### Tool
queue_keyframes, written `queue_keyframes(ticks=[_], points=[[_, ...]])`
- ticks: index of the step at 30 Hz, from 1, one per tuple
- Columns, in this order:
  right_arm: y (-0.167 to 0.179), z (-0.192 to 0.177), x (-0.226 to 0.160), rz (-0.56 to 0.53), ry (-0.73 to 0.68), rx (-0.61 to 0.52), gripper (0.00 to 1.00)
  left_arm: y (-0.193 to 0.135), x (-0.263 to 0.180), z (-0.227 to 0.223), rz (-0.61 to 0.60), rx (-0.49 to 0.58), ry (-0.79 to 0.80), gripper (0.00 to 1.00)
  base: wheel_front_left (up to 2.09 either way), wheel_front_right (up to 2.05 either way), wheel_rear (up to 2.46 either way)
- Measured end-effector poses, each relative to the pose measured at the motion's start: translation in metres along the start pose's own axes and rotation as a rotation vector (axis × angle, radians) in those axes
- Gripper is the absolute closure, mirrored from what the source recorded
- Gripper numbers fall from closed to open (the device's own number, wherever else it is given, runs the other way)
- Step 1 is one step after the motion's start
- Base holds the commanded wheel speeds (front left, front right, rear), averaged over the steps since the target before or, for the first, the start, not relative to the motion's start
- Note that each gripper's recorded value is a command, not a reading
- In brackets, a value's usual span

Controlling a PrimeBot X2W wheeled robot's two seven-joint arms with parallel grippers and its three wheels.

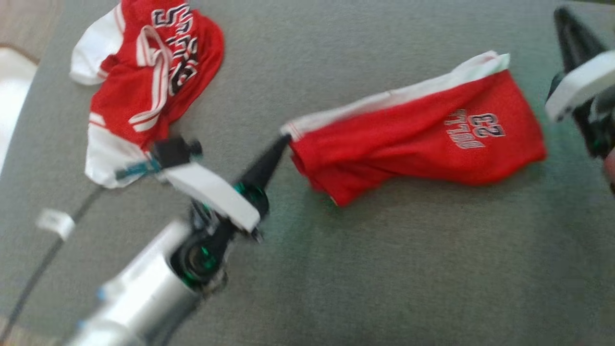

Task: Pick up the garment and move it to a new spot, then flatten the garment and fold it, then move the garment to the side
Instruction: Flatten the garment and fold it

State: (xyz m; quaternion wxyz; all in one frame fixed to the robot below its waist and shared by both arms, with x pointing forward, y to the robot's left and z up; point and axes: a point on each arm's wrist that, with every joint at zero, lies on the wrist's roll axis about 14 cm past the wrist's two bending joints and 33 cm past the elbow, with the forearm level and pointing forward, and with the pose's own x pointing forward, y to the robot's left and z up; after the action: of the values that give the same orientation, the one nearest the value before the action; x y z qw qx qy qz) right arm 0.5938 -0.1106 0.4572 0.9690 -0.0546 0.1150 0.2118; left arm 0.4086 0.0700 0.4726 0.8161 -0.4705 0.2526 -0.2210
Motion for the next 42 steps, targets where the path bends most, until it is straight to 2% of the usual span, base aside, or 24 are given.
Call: queue_keyframes(ticks=[3,6,10,11,12,13,14,20,30,35,42], points=[[-0.019,0.042,-0.008,-0.048,-0.098,0.008,1.00,-0.020,0.009,0.027,-0.043,0.155,-0.005,1.00,0.00,0.00,0.00],[-0.030,0.081,-0.022,-0.068,-0.197,0.006,1.00,-0.046,0.017,0.045,-0.096,0.258,0.011,1.00,0.00,0.00,0.00],[-0.026,0.082,-0.040,-0.053,-0.202,-0.009,1.00,-0.056,0.018,0.047,-0.102,0.324,0.068,1.00,0.00,0.00,0.00],[-0.023,0.074,-0.042,-0.043,-0.177,-0.005,0.84,-0.052,0.016,0.049,-0.087,0.336,0.074,1.00,0.00,0.00,0.00],[-0.019,0.063,-0.042,-0.028,-0.139,-0.002,0.84,-0.047,0.014,0.052,-0.071,0.352,0.077,1.00,0.00,0.00,0.00],[-0.014,0.050,-0.042,-0.011,-0.097,-0.005,0.56,-0.041,0.012,0.055,-0.052,0.366,0.080,1.00,0.00,0.00,0.00],[-0.010,0.037,-0.042,0.005,-0.059,-0.005,0.00,-0.033,0.009,0.058,-0.028,0.382,0.078,1.00,0.00,0.00,0.00],[0.024,-0.016,-0.028,0.111,0.088,-0.020,0.00,0.003,-0.001,0.084,0.097,0.451,0.034,1.00,0.00,0.00,0.00],[0.072,-0.065,0.001,0.244,0.219,-0.039,0.00,0.026,-0.004,0.091,0.159,0.416,0.000,1.00,0.00,0.00,0.00],[0.081,-0.080,0.014,0.262,0.261,-0.032,0.00,0.034,-0.006,0.093,0.183,0.410,-0.003,1.00,0.00,0.00,0.00],[0.090,-0.075,0.038,0.289,0.248,-0.022,0.00,0.036,-0.001,0.093,0.181,0.407,0.007,1.00,0.00,0.00,0.00]])
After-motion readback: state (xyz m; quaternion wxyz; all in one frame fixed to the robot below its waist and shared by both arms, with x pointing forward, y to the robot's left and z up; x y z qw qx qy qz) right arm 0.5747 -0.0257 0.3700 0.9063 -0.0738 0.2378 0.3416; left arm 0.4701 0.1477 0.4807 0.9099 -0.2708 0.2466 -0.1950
